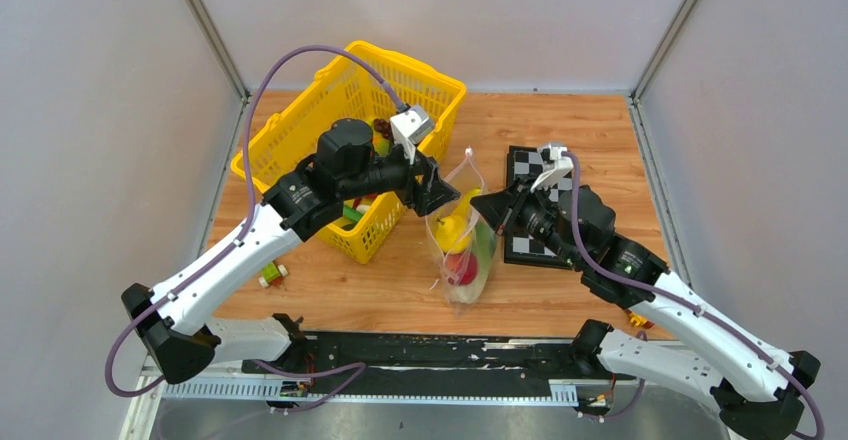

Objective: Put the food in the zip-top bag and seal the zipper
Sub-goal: Place the fake fruit in the zipper food storage bag.

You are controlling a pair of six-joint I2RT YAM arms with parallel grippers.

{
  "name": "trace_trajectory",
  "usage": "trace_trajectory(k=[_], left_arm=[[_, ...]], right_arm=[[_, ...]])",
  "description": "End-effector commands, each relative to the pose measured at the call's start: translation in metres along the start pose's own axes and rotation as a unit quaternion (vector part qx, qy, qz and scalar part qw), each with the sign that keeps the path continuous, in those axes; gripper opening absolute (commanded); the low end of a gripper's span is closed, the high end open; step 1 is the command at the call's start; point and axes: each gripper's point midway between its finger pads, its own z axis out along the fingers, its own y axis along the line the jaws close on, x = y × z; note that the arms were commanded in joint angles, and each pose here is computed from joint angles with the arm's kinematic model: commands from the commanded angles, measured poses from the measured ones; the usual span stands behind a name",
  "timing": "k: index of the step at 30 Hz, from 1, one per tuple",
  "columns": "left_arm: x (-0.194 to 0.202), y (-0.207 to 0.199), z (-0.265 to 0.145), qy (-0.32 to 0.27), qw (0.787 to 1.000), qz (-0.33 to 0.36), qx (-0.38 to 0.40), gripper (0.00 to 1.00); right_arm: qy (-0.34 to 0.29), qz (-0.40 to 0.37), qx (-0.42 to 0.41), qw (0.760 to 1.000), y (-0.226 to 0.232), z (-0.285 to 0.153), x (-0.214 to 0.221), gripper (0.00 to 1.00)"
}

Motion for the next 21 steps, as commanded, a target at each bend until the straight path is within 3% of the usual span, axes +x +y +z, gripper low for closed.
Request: trace_trajectory(k=[1, 7, 12, 16, 21], left_arm=[[-0.022, 0.001, -0.008, -0.023, 0.999, 0.028, -0.013, 0.87], [-0.031, 0.005, -0.019, -0.047, 0.998, 0.035, -0.038, 0.95], [-0.041, 0.034, -0.037, -0.076, 0.988, 0.022, -0.136, 1.0], [-0.044, 0.076, -0.063, -0.103, 0.958, 0.003, -0.268, 1.0], [-0.032, 0.123, -0.09, -0.108, 0.922, -0.052, -0.369, 1.0]], right_arm=[[-0.024, 0.002, -0.007, 1.0, 0.004, -0.003, -0.011, 0.0], [-0.026, 0.0, -0.007, 1.0, 0.004, -0.005, -0.012, 0.0], [-0.026, 0.001, -0.007, 1.0, 0.003, -0.005, -0.011, 0.0], [-0.025, 0.001, -0.007, 1.0, 0.003, -0.005, -0.011, 0.0], [-0.028, 0.002, -0.005, 1.0, 0.002, -0.005, -0.012, 0.0]])
